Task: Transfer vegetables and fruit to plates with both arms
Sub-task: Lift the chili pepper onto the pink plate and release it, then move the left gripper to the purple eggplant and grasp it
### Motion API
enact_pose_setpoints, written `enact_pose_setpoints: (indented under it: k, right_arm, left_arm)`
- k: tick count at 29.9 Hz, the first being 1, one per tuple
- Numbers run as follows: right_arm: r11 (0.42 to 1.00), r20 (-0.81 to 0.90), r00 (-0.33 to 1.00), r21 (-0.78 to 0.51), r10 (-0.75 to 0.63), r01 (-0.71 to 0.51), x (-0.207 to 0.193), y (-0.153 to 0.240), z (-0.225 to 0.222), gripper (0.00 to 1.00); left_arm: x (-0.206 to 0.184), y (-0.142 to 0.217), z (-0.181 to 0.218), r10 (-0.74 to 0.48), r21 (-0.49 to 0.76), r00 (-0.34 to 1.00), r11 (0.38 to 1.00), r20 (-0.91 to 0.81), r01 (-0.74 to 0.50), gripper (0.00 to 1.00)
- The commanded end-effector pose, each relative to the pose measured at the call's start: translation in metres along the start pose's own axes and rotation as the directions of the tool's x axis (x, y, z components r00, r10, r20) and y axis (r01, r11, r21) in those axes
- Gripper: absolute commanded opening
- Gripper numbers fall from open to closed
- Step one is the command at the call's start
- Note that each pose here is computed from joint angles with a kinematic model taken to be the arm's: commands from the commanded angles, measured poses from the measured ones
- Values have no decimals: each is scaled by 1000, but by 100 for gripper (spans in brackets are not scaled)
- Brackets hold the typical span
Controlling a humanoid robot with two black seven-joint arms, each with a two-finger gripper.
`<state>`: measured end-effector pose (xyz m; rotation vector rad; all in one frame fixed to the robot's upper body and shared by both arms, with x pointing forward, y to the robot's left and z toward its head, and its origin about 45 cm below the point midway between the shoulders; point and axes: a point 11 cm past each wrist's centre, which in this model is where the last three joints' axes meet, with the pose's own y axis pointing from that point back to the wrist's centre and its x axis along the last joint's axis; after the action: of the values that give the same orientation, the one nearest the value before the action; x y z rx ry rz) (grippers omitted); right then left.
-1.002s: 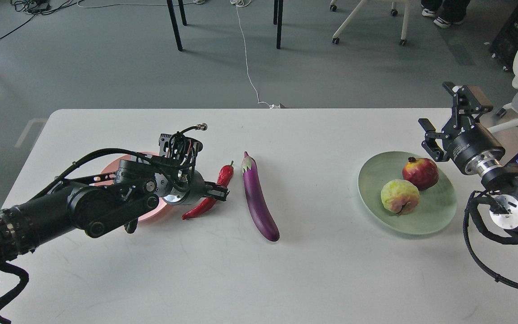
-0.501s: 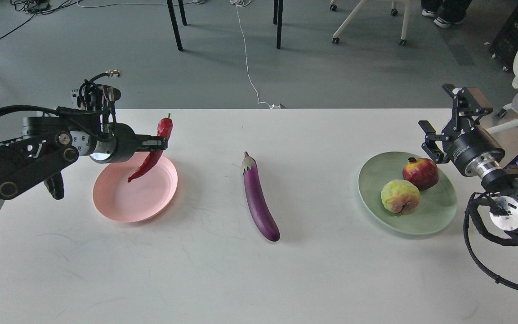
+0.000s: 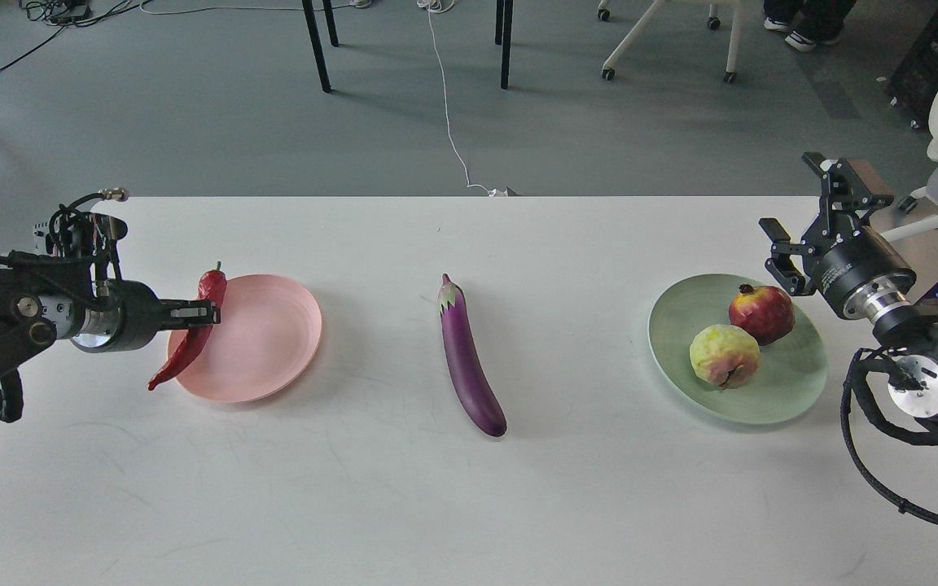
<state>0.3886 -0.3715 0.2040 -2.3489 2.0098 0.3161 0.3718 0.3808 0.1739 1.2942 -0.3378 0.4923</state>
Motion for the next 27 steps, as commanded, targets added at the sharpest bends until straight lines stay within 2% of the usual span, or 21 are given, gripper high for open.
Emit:
enact_pose_setpoints:
  k: [1,3,7,10,12,15,20,24,27]
  right_arm:
    - [1000,0,1000,0,-1,1,0,0,0,99]
    - [1000,0,1000,0,-1,1,0,0,0,99]
    - [1000,-1,1000,3,1,-1,1,0,-1,99]
    - [1000,-1,1000,4,2,-2,1,0,-1,99]
    - [1000,-1,1000,2,0,0,0,0,-1,99]
    - [1000,-1,1000,2,0,0,0,0,-1,99]
    - [1000,-3,1000,-5,9,-9,4,3,2,99]
    - [1000,-6,1000,-9,13,-13,7,6,2,99]
    - [1000,-5,1000,-11,13,-13,6,6,3,99]
  left_arm:
    - [5,2,6,12,-46,1000,999,5,-12,94]
    - [11,3,8,25,-72,1000,997,2,-25,97]
    - [39,11,22,83,-102,997,992,10,-81,97]
    - [50,8,67,107,-199,994,975,38,-97,97]
    - [42,-1,112,105,-285,992,955,67,-82,97]
    - [32,-16,155,127,-319,989,943,80,-95,97]
    - [-6,-43,231,73,-392,988,920,133,-16,97]
    - [-24,-60,253,35,-377,990,926,135,18,97]
    - [-28,-68,250,24,-353,991,935,133,25,97]
